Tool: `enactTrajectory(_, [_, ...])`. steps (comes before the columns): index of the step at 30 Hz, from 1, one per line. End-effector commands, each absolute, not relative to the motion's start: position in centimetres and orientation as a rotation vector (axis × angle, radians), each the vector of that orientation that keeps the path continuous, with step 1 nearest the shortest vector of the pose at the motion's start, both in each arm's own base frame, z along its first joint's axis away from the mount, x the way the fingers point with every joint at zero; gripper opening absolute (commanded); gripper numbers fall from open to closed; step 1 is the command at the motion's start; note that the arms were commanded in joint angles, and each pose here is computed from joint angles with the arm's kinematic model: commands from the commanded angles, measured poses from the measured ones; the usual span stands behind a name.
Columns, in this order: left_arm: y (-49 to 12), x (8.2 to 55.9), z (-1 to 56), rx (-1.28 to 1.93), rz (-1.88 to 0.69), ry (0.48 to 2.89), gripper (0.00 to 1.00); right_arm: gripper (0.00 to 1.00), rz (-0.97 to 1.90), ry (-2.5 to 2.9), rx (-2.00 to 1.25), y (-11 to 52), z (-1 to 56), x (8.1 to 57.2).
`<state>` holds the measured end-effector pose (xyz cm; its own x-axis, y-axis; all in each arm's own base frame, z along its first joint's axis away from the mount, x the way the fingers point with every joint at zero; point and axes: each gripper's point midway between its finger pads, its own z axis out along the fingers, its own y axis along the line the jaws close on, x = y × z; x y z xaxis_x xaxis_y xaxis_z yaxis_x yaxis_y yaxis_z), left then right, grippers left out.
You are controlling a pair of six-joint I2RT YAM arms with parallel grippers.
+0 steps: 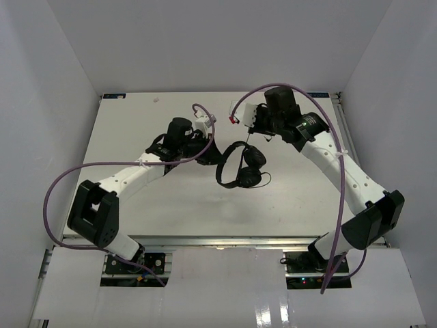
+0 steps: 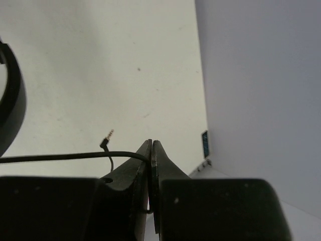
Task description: Wrap the headphones
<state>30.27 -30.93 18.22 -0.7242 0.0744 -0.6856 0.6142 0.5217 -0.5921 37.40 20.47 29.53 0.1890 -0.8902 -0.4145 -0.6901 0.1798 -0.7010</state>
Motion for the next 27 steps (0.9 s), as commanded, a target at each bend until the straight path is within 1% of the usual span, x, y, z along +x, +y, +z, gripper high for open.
enactTrajectory(1, [-30.1,30.7,22.3,0.581,-1.112,1.980,0.00,0.08,0.121,1.623,-1.490,22.4,29.5,35.3])
enactTrajectory(8, [-30.7,30.4,23.7,0.647,-1.169,1.887,0.00,0.08,0.530,1.640,-1.468,24.6,27.3,33.3])
enactTrajectory(15, [-29.8,31.7,23.5,0.601,-1.094,1.884,0.00,0.10,0.832,1.683,-1.375,25.6,25.2,32.9])
enactTrajectory(22, [-27.8,34.1,25.5,0.498,-0.962,1.831,0.00,0.18,1.068,1.686,-1.294,27.0,22.9,32.3])
enactTrajectory(27, [-26.4,35.1,26.0,0.443,-0.886,1.834,0.00,0.18,1.178,1.659,-1.251,27.8,21.9,32.1])
